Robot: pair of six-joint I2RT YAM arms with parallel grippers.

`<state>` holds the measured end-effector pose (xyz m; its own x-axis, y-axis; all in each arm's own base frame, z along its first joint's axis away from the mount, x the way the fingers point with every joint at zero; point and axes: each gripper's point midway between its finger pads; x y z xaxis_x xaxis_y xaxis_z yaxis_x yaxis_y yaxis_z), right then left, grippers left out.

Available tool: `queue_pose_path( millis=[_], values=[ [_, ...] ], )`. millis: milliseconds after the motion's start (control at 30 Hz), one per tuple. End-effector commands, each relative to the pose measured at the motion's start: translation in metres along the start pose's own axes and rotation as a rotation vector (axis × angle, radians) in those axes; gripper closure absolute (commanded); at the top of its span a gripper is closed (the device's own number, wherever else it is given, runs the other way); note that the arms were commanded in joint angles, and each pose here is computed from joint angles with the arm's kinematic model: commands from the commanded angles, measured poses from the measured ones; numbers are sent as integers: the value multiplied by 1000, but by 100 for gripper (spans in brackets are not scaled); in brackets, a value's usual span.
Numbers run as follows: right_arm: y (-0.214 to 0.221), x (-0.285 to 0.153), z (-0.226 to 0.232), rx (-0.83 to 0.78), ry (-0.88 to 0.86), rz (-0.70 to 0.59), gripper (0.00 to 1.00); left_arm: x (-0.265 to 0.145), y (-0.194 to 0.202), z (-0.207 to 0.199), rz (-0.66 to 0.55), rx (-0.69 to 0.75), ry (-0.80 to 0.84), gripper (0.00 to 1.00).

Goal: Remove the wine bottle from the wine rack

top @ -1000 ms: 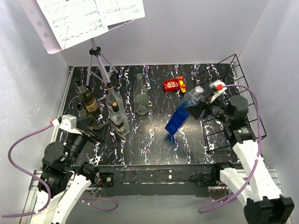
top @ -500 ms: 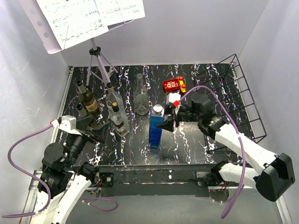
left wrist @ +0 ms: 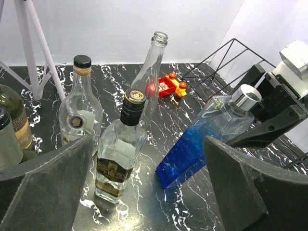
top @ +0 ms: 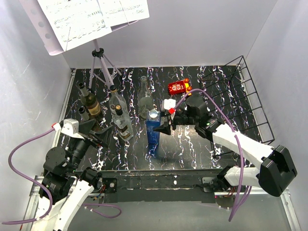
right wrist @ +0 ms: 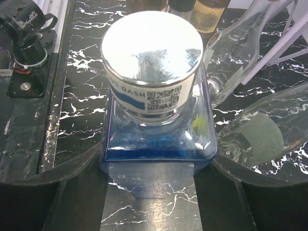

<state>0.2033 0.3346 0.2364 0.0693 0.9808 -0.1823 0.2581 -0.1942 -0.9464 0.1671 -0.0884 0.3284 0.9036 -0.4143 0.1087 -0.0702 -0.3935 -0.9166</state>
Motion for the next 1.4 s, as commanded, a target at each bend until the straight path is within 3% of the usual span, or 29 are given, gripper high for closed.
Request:
queue_pose_path(
  millis=[0,333,433,500,833,1033,1200,1367],
  values=[
    [-71,-3,-30,-216,95,-154,52,6,7,3,28,13,-7,2],
    [-70,-5,-31,-183,119,-156,37,6,7,2,29,14,-6,2],
    [-68,-4,-32,-176,123,-151,21,6,8,3,30,14,-6,2],
    [-68,-4,-32,-175,123,-151,17,6,8,3,30,14,-6,2],
    [-74,-4,-36,-156,127,-149,16,6,7,3,26,14,-8,2],
    [-95,-17,-66,-23,307,-150,13,6,8,3,29,14,-8,2],
    [-114,-37,-66,28,369,-182,11,7,8,2,31,14,-3,2],
    [-113,-69,-60,325,500,-144,9,7,9,2,33,13,1,2]
  ],
)
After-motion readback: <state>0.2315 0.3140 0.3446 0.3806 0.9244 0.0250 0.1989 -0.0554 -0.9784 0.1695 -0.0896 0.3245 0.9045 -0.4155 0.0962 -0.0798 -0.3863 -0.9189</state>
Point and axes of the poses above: each gripper's point midway between its finger pads, its own x axis out along the fingers, its own z axis along the line the jaws close on, y = z × x, and after that the axes turned 8 degrees about -x, right-handed
